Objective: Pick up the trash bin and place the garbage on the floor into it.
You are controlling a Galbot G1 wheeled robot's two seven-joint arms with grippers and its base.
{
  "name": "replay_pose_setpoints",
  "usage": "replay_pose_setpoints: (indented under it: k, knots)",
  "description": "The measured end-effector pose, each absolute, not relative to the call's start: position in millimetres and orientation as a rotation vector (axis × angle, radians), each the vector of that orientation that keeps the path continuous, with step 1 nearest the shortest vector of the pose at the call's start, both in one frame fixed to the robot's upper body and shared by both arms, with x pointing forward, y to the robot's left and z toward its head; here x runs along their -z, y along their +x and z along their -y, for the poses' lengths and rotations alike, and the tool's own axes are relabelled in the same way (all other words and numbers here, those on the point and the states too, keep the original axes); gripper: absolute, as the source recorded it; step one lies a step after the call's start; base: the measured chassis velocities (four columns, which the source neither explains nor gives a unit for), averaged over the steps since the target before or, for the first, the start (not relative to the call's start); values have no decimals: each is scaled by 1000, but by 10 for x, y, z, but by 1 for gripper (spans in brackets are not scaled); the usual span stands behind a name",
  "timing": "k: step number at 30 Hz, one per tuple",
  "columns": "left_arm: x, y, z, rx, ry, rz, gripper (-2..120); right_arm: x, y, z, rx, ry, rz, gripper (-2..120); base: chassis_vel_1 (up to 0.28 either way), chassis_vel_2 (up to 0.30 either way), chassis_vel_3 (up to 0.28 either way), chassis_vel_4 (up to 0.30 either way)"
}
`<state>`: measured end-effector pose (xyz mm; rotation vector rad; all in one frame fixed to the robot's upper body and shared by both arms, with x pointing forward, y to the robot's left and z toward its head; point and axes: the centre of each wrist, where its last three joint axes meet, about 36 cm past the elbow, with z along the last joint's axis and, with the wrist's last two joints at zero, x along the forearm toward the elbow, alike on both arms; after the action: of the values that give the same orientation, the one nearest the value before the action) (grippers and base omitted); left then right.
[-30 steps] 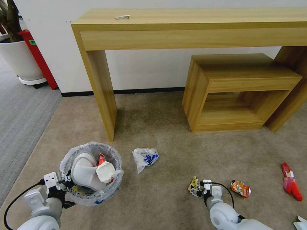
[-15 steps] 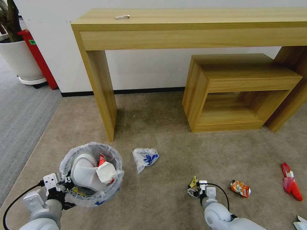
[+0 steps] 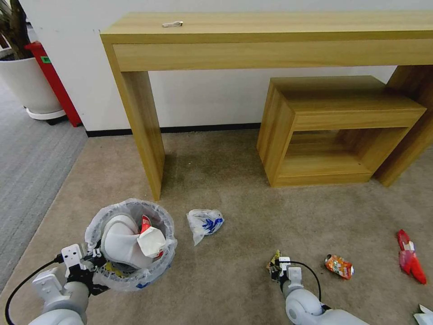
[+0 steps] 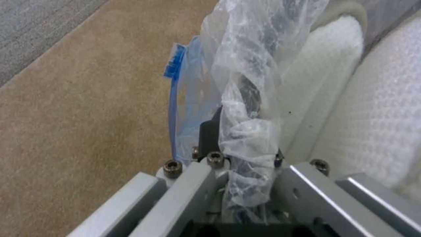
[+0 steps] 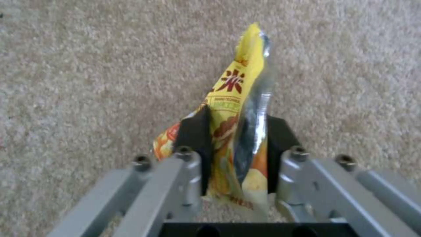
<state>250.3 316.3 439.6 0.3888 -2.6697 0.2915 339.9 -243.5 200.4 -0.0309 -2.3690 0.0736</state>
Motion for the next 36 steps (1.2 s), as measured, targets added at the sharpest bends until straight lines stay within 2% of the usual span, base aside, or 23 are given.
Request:
replay_pose_setpoints:
  k: [2, 4, 7, 17, 21, 22, 25, 29, 36]
  knots:
    - [-4396, 2504, -3163, -292, 389, 2670, 0, -2009, 3394, 2437, -74, -24, 2378, 18, 0, 0, 0, 0]
    - [-4380, 2512, -3171, -292, 393, 2669, 0, -2082, 3410, 2445, -68, 5, 2420, 7, 0, 0, 0, 0]
    - [-4355, 2518, -3183, -292, 398, 2664, 0, -2191, 3446, 2474, -58, 46, 2492, 3, 0, 0, 0, 0]
    - [-4309, 2565, -3212, -287, 403, 2662, 0, -2999, 3786, 2515, 88, 508, 2857, 2, 0, 0, 0, 0]
    - [-4296, 2573, -3197, -283, 399, 2661, 0, -3724, 4251, 2335, 191, 858, 3044, 2, 0, 0, 0, 0]
    - [-4296, 2573, -3197, -283, 399, 2661, 0, -3724, 4251, 2335, 191, 858, 3044, 2, 0, 0, 0, 0]
    - [-4306, 2627, -3191, -274, 378, 2664, 0, -4207, 4418, 2167, 264, 1104, 3085, 0, 0, 0, 0, 0]
    - [-4309, 2636, -3199, -266, 366, 2660, 0, -4430, 4402, 1944, 274, 1361, 3028, 0, 0, 0, 0, 0]
    - [-4369, 2624, -3188, -269, 362, 2670, 0, -4437, 4332, 1553, 289, 1741, 2848, 0, 0, 0, 0, 0]
